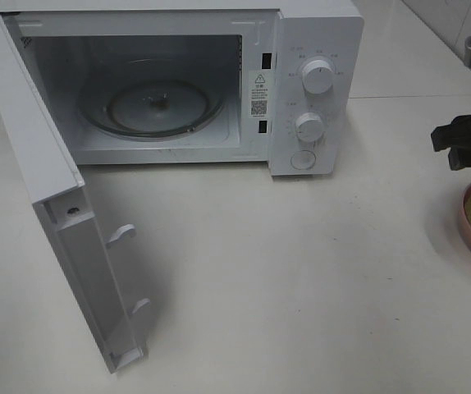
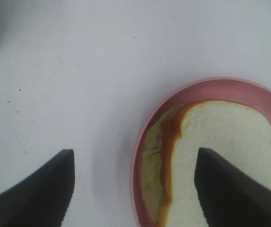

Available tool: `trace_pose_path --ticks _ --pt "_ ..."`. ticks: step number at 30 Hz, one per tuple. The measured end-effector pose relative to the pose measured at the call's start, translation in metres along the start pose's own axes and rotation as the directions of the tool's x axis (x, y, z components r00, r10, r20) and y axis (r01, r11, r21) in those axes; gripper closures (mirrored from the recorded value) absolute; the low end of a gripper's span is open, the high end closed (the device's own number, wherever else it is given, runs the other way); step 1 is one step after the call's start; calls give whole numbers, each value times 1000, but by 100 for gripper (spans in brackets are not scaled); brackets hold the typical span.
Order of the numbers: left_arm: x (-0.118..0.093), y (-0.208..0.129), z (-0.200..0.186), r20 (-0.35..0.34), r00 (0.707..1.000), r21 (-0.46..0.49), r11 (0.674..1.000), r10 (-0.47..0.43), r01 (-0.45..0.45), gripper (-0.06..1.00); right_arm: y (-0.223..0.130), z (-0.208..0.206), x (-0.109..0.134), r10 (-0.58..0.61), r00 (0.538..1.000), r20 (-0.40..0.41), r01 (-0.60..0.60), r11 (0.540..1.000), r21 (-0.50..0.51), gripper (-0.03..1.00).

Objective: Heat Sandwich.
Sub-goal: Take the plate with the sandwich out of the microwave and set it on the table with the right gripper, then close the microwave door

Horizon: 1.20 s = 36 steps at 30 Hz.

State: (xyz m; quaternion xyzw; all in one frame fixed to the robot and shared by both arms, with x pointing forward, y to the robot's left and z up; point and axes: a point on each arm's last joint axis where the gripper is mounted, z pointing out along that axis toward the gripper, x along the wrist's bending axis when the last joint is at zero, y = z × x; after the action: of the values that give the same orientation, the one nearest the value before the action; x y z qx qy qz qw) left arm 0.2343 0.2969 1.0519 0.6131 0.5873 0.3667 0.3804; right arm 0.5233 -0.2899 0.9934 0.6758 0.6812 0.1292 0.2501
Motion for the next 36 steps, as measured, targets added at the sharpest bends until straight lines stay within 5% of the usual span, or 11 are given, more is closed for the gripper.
trace_pose_path --ticks 10,18,23,28,36 --pt "0 0 0 0 1000 0 1000 0 0 18 30 -38 -6 51 999 -5 -51 997 58 27" --pt "0 0 0 0 1000 0 1000 0 0 18 51 -72 -6 79 980 -185 -52 988 144 27" --pt "0 0 0 0 1000 0 1000 0 0 18 39 -80 -2 64 940 -336 39 956 289 27" --pt "0 0 0 0 1000 0 1000 0 0 18 30 -85 -3 42 939 -342 97 921 376 27" --pt "0 0 0 0 1000 0 1000 0 0 18 17 -110 -16 0 967 -254 86 941 327 27"
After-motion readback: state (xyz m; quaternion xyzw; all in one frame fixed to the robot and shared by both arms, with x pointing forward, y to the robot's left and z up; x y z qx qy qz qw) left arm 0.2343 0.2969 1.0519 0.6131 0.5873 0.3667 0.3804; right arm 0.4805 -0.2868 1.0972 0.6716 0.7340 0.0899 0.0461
